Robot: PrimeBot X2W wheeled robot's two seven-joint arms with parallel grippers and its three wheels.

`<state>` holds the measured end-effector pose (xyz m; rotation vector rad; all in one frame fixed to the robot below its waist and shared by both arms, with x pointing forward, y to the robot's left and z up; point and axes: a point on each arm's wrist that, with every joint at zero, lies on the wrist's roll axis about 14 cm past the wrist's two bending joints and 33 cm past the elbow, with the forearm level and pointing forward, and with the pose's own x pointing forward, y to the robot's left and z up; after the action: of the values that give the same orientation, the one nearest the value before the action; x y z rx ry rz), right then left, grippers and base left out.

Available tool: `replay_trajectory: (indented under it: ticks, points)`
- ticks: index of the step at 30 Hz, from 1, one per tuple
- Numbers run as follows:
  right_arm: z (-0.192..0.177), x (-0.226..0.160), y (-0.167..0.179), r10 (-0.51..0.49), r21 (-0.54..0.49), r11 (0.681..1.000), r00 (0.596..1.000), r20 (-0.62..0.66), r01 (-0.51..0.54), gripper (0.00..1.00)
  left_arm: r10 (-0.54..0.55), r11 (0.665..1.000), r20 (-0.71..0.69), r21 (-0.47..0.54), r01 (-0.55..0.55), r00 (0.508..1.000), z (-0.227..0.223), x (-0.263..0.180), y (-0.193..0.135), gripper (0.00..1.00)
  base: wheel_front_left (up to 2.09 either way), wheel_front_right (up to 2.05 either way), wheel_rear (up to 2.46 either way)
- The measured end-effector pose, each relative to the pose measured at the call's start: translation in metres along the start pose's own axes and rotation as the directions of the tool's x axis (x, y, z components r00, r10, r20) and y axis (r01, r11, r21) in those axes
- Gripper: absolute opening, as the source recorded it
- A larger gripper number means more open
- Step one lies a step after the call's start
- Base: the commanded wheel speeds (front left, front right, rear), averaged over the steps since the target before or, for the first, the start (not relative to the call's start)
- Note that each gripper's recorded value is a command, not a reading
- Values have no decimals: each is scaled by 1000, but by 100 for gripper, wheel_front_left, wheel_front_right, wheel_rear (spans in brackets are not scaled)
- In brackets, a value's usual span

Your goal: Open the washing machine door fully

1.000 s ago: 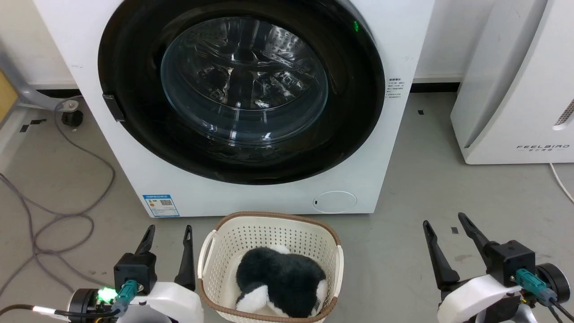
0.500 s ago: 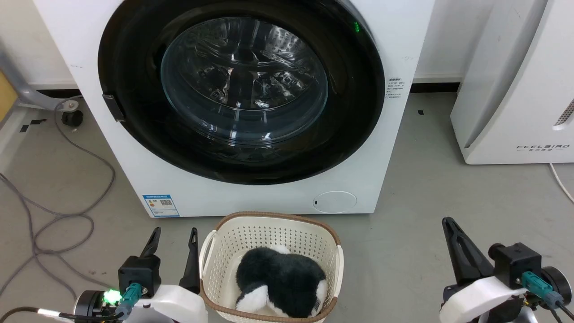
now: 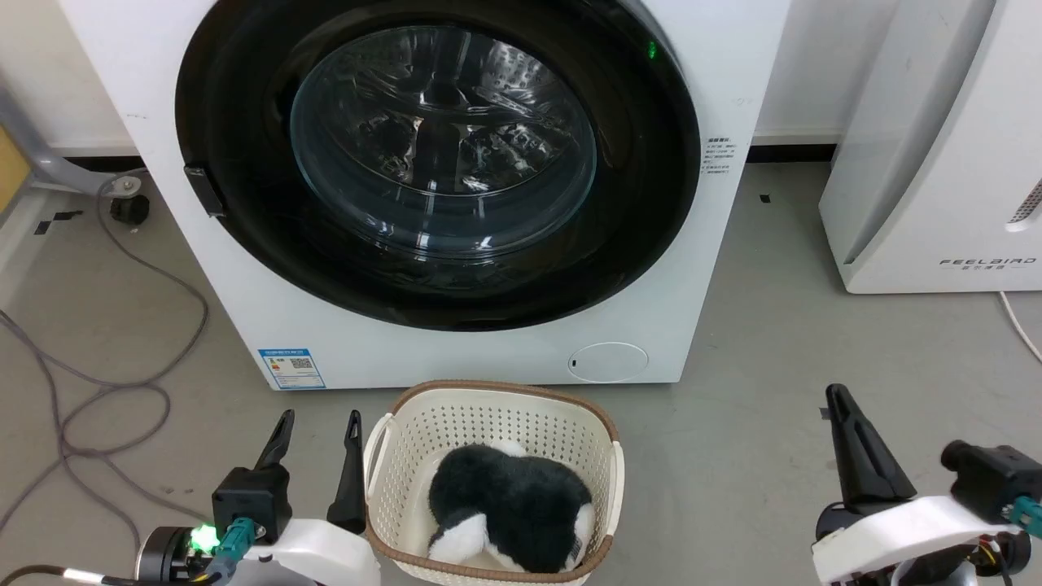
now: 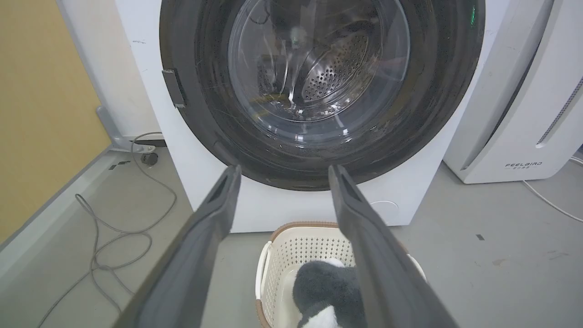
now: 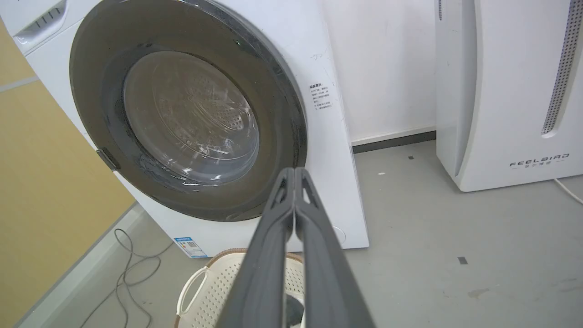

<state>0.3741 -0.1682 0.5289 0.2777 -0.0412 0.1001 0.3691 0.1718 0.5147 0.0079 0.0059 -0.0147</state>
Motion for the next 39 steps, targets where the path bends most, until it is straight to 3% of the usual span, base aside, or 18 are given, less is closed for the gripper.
replay_trajectory:
  ticks: [7, 18, 33, 39]
  points:
    - [12, 11, -5, -21, 178, 984, 998, 55, 11, 0, -6, 1000, 19, -9, 6, 1000, 4, 5, -1, 100, 0, 0, 0]
    - [36, 43, -17, -66, 397, 918, 987, 149, 1, 0, -19, 1000, 30, -19, 19, 999, 2, 17, -3, 100, 0, 0, 0]
    - [65, 117, -27, -55, 539, 840, 978, 200, -63, 0, -47, 998, 54, -28, 48, 997, 2, 46, -7, 100, 0, 0, 0]
    - [69, 154, -17, 4, 541, 835, 985, 172, -98, 0, -53, 998, 67, -30, 55, 996, 0, 57, -7, 100, 0, 0, 0]
